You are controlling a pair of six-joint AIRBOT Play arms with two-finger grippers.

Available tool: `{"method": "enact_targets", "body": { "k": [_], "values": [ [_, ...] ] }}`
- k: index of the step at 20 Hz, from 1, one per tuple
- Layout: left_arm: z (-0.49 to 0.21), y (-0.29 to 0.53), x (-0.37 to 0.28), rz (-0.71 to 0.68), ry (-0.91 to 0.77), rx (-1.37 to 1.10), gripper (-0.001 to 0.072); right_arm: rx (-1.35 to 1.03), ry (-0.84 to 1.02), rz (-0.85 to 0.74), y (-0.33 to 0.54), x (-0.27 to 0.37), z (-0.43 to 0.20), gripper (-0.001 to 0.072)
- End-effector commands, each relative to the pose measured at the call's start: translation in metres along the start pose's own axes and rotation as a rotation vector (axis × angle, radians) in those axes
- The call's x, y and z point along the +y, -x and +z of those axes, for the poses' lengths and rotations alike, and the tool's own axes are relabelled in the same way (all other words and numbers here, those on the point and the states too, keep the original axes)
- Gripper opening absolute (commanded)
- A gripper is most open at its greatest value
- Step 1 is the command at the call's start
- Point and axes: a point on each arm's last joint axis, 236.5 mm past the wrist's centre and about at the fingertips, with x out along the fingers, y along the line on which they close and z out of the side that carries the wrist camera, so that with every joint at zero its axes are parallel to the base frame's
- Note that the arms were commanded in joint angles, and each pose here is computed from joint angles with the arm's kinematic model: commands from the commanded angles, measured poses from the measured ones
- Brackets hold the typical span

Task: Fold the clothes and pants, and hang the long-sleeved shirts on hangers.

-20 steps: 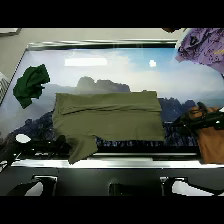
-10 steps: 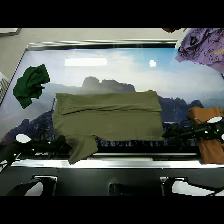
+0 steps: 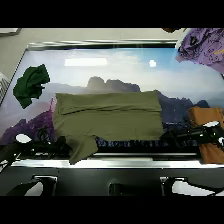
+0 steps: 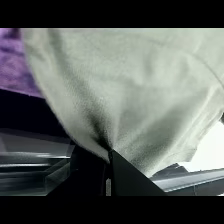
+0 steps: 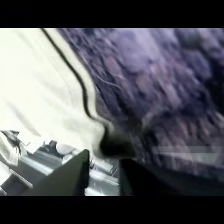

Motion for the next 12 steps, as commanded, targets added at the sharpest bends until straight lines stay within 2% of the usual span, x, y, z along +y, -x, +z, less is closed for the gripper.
{"method": "enact_targets", "body": {
  "k": [1,2,3,6,10,12],
  "values": [
    [0.000,0.001,-0.002,-0.003,-0.003,0.001,0.0019,-0.065,0.014,-0.022,-0.001,-0.006,0.015,0.0105],
    [0.002,0.003,-0.004,-0.006,-0.012,-0.003,0.0019,-0.070,0.018,-0.023,-0.001,-0.006,0.016,0.0051],
    [0.005,0.007,-0.008,-0.008,-0.025,-0.009,0.0018,-0.072,0.027,-0.023,0.000,-0.005,0.017,0.0027],
    [0.012,0.025,-0.022,0.006,-0.101,-0.020,0.0017,-0.096,0.050,-0.024,0.009,0.002,0.016,0.0025],
    [0.011,0.072,-0.010,0.163,-0.146,-0.100,0.0017,-0.169,0.060,-0.084,0.042,0.015,0.002,0.0024],
    [0.001,0.095,-0.014,0.181,-0.197,-0.156,0.0016,-0.193,0.071,-0.125,0.060,0.021,-0.015,0.0024]
  ]
}}
